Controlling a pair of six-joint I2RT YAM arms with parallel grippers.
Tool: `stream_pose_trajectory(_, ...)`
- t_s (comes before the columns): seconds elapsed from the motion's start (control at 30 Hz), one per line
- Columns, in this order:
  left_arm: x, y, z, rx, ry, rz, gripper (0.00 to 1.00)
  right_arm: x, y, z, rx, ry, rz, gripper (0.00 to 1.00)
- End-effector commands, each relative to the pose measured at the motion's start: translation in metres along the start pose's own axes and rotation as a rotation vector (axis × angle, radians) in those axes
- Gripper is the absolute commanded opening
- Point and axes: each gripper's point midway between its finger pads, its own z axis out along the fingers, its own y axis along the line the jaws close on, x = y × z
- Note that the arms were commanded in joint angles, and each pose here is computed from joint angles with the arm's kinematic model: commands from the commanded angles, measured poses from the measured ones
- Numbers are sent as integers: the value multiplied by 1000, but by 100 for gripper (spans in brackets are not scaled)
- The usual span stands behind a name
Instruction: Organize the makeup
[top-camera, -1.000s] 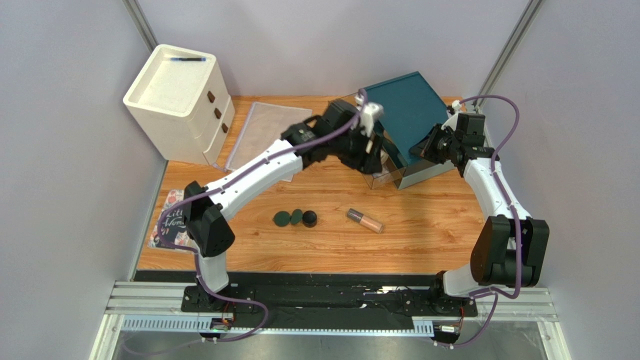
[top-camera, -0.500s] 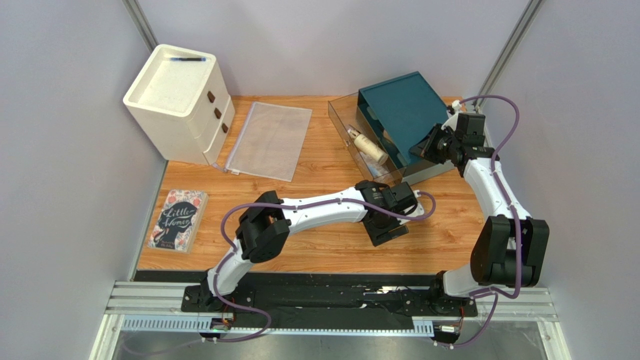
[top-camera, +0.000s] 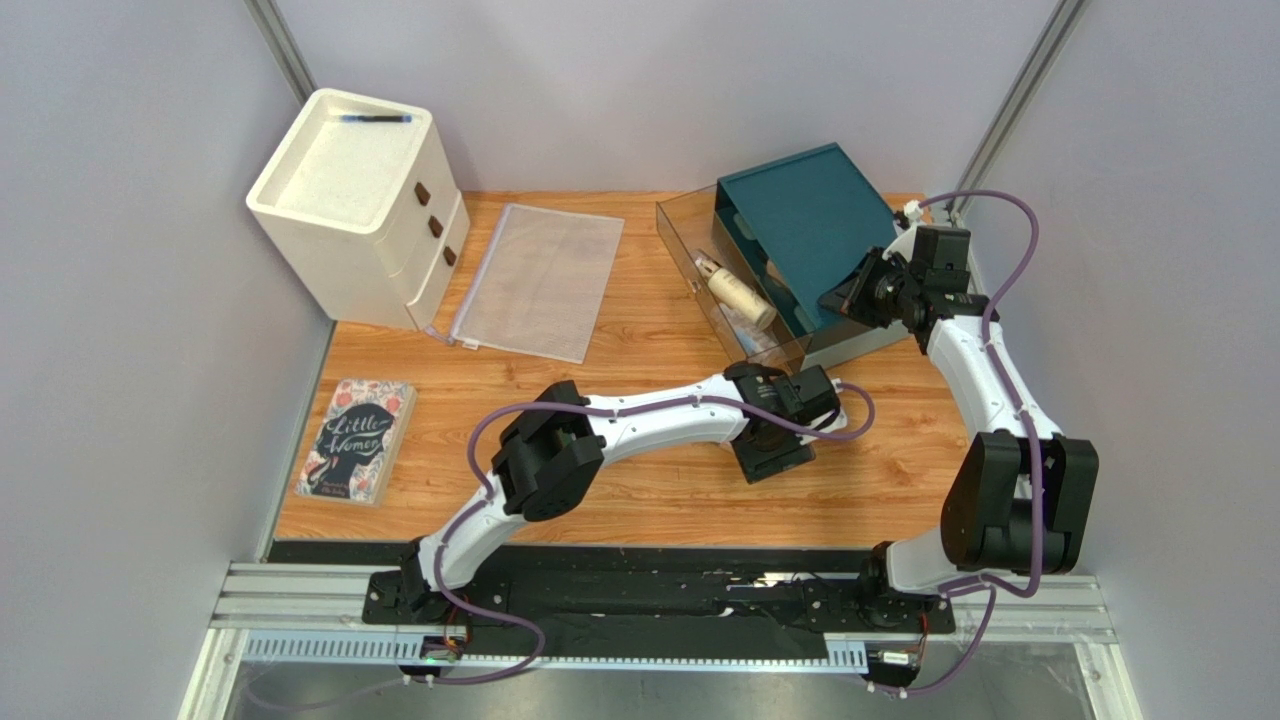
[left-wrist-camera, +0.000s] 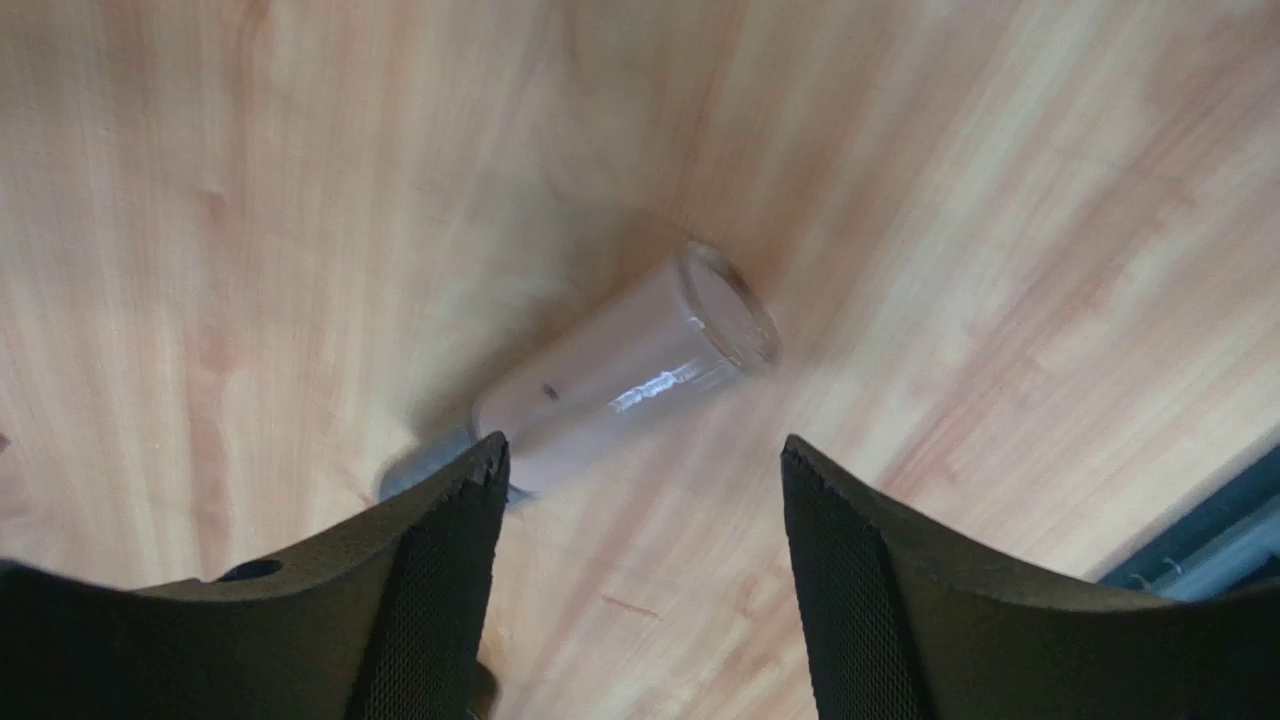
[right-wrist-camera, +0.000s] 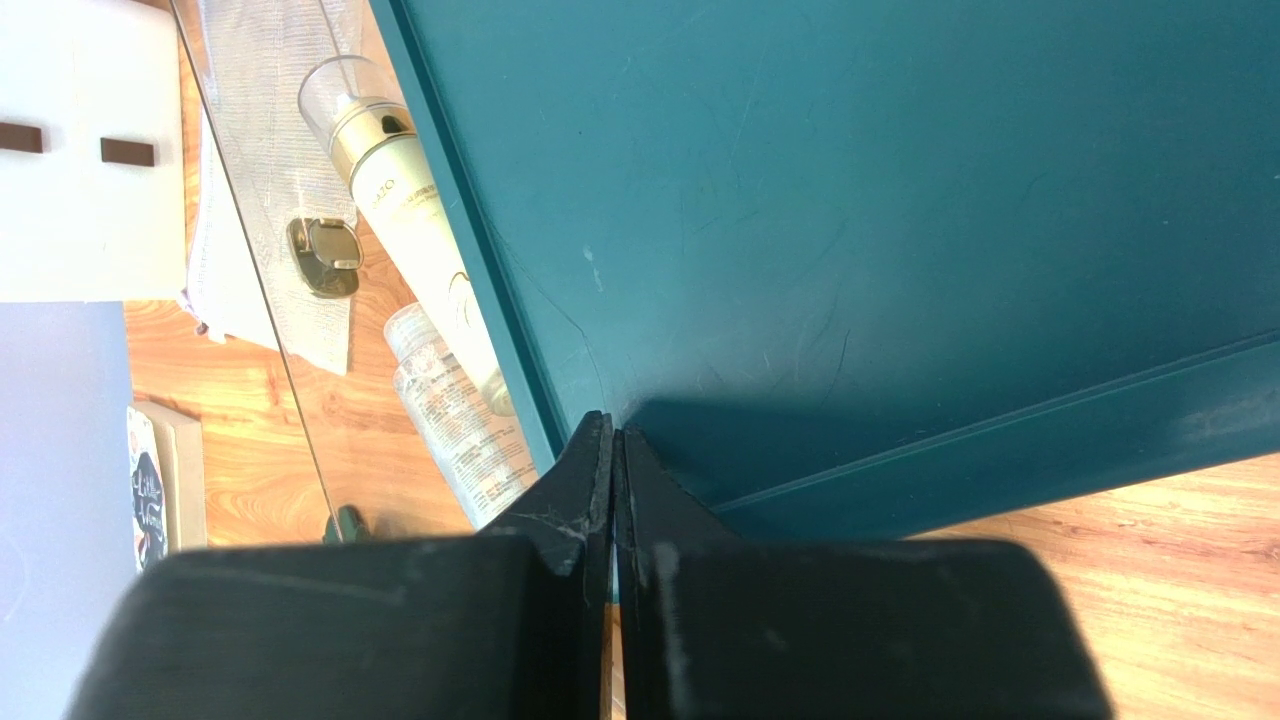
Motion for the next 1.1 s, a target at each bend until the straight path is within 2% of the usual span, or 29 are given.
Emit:
stream_pose_trajectory(0.0,6,-11,15,51,46,-1,71,91,-66,-1,256,302,85,0)
stream_pose_trajectory(0.2,26,-18,25,84,124,3,64,90,-67,-1,256,300,84,0)
stream_pose_trajectory(0.27,29,-21,23,99,128,6,55,90,-66,-2,255,299,85,0)
stream_pose_trajectory(0.3,33,-23,22,103,129,-19,49,91,-67,-1,257,302,88,0)
stream_pose_trajectory(0.33,34,-25,20,109,128,-22,30,90,-67,-1,257,299,88,0)
stream_pose_trajectory(0.43,42,-26,15,111,134,-50,0,90,-67,-1,257,301,87,0)
stream_pose_trajectory(0.57,42,-28,-2,101,95,-87,0,90,-68,0,258,302,91,0)
stream_pose_trajectory(0.77,27,-14,-59,31,-41,-151,0,87,-67,2,254,300,92,0)
stream_pose_trajectory(0.87,-6,0,-108,16,-183,-205,0,88,-67,3,253,304,97,0)
stream_pose_trajectory(1.07,-59,23,-169,117,-375,-369,0,90,-68,4,256,308,99,0)
